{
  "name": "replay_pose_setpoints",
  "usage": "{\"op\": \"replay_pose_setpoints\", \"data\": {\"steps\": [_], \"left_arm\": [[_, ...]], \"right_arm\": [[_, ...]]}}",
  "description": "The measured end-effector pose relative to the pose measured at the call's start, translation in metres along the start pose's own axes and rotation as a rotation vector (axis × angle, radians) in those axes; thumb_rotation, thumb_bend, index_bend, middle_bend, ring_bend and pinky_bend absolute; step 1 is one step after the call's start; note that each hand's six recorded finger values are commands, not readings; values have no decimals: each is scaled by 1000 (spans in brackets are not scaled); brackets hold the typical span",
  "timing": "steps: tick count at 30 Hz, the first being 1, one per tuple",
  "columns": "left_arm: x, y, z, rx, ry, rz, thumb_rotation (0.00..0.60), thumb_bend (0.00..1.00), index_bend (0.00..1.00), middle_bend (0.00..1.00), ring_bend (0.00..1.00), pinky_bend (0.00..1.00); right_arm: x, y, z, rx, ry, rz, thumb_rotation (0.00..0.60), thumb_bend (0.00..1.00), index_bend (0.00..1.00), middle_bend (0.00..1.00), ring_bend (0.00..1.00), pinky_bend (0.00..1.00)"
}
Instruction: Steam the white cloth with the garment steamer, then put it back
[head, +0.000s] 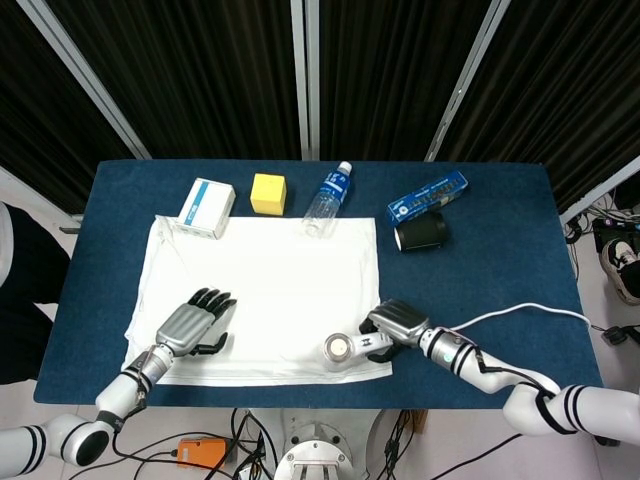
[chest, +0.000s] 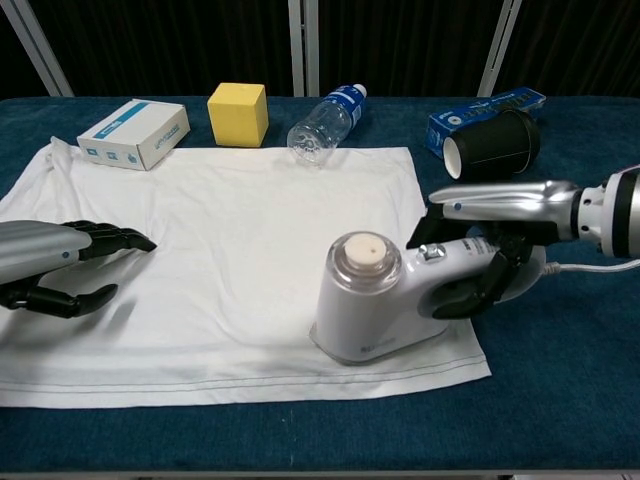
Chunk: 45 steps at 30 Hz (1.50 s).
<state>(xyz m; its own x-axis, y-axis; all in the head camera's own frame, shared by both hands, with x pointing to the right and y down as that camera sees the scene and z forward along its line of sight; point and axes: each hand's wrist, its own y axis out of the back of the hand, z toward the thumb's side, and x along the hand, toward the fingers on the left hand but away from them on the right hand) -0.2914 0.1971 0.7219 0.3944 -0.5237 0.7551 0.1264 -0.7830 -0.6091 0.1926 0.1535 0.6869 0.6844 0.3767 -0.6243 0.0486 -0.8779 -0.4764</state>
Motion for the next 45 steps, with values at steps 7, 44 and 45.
{"op": "replay_pose_setpoints", "data": {"steps": [7,44,45], "left_arm": [[-12,21,-13,-30,39,87,185,441,0,29,0,0],[-127,56,-121,-177,433,338,184,442,0,28,0,0],[-131,56,-125,-176,446,347,182,442,0,28,0,0]], "right_arm": [[39,48,-39,-59,-97,-202,600,702,996,904,929,603],[114,55,-136,-132,-398,-308,600,97,0,46,0,0],[117,58,-135,-132,-397,-320,600,98,0,46,0,0]]}}
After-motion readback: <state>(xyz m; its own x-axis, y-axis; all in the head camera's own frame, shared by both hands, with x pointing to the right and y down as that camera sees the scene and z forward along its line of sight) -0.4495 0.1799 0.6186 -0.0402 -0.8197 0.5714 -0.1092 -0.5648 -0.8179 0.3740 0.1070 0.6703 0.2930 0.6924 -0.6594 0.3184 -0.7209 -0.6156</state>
